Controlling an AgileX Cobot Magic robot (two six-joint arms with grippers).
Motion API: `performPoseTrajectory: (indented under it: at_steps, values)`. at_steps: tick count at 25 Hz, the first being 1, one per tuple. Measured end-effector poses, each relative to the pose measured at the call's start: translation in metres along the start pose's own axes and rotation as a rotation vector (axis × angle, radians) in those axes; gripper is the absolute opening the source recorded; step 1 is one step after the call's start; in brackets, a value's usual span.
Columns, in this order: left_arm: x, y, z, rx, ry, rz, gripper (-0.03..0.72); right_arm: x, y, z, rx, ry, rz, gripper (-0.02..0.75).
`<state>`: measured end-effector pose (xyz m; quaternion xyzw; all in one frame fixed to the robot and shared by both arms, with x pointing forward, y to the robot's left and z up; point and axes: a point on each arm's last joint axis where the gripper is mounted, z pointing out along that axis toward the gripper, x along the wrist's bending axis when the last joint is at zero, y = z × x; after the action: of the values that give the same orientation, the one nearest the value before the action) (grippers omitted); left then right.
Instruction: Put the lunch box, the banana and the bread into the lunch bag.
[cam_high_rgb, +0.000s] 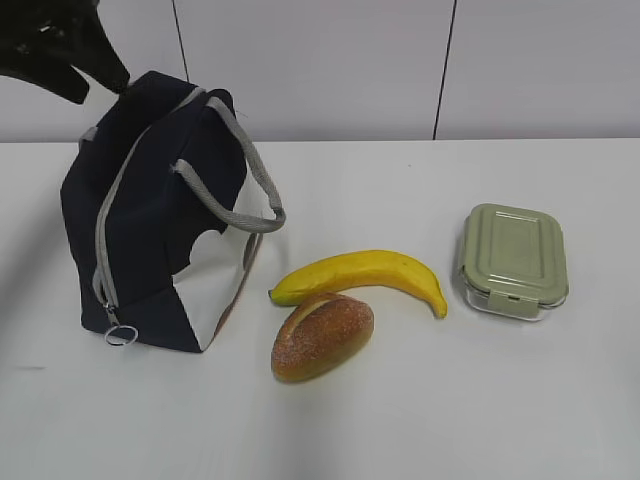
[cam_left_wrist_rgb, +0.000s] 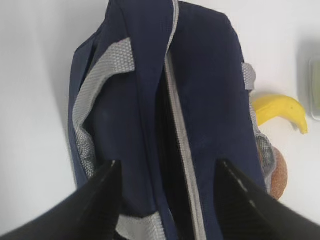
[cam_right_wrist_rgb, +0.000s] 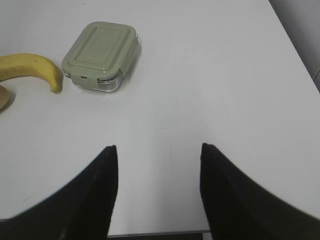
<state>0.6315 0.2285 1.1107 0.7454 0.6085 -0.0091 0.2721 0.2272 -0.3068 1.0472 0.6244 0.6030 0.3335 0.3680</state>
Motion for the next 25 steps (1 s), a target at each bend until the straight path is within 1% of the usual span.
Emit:
performPoseTrajectory:
  at_steps: [7,13,21,23,25]
  values:
    - [0.01,0.005,0.023,0.037,-0.004,-0.011,0.407,0.0,0.0,0.0,0.0,0.0,0.0,0.419]
    - [0.014,0.008,0.027,0.021,0.027,-0.003,0.34,0.0,0.0,0.0,0.0,0.0,0.0,0.419]
    - [0.02,0.008,0.041,0.052,0.028,-0.014,0.319,0.0,0.0,0.0,0.0,0.0,0.0,0.419]
    - [0.021,0.008,0.042,0.055,0.028,-0.015,0.283,0.0,0.0,0.0,0.0,0.0,0.0,0.419]
    - [0.02,0.008,0.042,0.055,0.027,-0.016,0.221,0.0,0.0,0.0,0.0,0.0,0.0,0.419]
